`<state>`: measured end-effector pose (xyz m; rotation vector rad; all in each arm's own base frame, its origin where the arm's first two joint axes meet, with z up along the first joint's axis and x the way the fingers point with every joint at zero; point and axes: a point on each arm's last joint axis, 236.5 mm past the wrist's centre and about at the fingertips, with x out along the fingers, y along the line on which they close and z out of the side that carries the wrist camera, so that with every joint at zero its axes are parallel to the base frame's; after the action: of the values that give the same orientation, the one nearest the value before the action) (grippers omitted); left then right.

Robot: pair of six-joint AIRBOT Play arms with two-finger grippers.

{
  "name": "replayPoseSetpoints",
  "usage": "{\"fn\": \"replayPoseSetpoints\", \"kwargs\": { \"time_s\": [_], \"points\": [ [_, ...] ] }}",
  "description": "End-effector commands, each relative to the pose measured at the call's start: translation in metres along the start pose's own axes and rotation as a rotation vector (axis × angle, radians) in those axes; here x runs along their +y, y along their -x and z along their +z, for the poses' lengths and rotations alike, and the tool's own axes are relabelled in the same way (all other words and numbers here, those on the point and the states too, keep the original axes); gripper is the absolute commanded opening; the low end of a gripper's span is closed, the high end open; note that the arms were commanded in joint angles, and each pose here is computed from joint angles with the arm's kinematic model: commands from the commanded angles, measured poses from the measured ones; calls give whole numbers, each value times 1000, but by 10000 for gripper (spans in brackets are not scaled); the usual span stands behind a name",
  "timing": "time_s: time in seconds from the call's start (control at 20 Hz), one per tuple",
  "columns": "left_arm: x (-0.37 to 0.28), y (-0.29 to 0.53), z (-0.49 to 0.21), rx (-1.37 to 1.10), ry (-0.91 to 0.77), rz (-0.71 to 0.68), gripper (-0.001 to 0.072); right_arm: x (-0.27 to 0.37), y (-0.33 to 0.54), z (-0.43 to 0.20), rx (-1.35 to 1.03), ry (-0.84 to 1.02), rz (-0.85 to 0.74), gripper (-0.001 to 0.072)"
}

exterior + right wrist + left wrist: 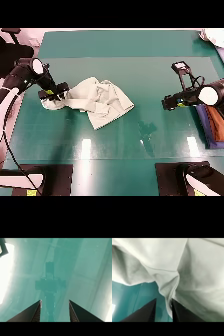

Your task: Fold the shirts.

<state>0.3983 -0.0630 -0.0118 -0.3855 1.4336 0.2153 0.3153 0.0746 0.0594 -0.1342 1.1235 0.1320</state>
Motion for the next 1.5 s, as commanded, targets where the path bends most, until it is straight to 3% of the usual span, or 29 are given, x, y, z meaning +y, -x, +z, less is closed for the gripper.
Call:
{"fn": "replayPoseSetpoints", "kwargs": {
  "time_s": [0.0,0.1,0.15,0.5,0.65,0.8,1.0,1.1,1.15,1.2,1.25,1.45],
  "points": [
    [-9,0,6,-25,7,-37,229,0,0,0,1,-1,0,409],
    [-8,0,6,-25,2,-33,185,0,0,0,1,-1,0,409],
    [-8,0,7,-29,-20,-34,31,0,0,0,2,-1,0,409],
    [-8,0,7,-31,-95,-34,22,0,0,-1,6,-2,0,409],
    [-5,0,2,-8,-199,-21,22,6,-5,-12,65,-30,38,410],
    [1,1,-8,32,-273,-2,22,37,-22,-26,202,-157,302,410],
    [-2,15,-8,4,-339,-19,22,61,-33,20,118,-340,627,410],
    [-2,23,-9,-9,-376,-23,22,72,-45,27,114,-333,707,411],
    [-1,29,-10,-15,-394,-25,22,76,-56,22,137,-296,705,470],
    [-1,33,-11,-20,-408,-26,22,84,-65,18,157,-271,708,595],
    [-1,38,-12,-25,-427,-27,21,92,-75,16,169,-258,708,628],
    [1,51,-18,-32,-481,-29,22,121,-110,15,169,-216,679,626]
  ]
}}
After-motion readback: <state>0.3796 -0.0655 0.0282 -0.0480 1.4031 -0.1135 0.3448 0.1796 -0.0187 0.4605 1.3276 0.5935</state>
